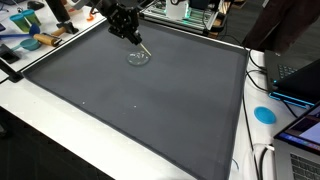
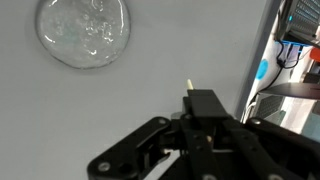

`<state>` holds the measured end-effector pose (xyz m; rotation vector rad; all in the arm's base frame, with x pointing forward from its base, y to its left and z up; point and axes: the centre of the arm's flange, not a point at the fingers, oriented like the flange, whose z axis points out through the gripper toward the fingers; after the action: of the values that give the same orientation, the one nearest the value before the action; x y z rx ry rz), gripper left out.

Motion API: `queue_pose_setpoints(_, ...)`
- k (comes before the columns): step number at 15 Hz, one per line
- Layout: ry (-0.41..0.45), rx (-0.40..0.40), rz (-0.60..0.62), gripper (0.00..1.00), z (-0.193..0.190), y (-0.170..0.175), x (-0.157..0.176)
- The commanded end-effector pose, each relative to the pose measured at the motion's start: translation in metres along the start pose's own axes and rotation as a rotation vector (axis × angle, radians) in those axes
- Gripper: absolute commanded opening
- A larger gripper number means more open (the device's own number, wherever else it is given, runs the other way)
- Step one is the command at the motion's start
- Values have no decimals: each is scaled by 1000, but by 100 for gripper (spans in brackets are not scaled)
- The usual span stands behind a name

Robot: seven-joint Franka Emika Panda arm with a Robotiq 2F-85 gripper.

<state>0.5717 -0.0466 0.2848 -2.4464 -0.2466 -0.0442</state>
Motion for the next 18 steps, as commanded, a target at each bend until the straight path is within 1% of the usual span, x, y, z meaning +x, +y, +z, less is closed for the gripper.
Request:
queue_pose_setpoints(1,11,40,-1,3,5,7,-3)
queue_pose_setpoints(18,33,85,49,3,23,9,1)
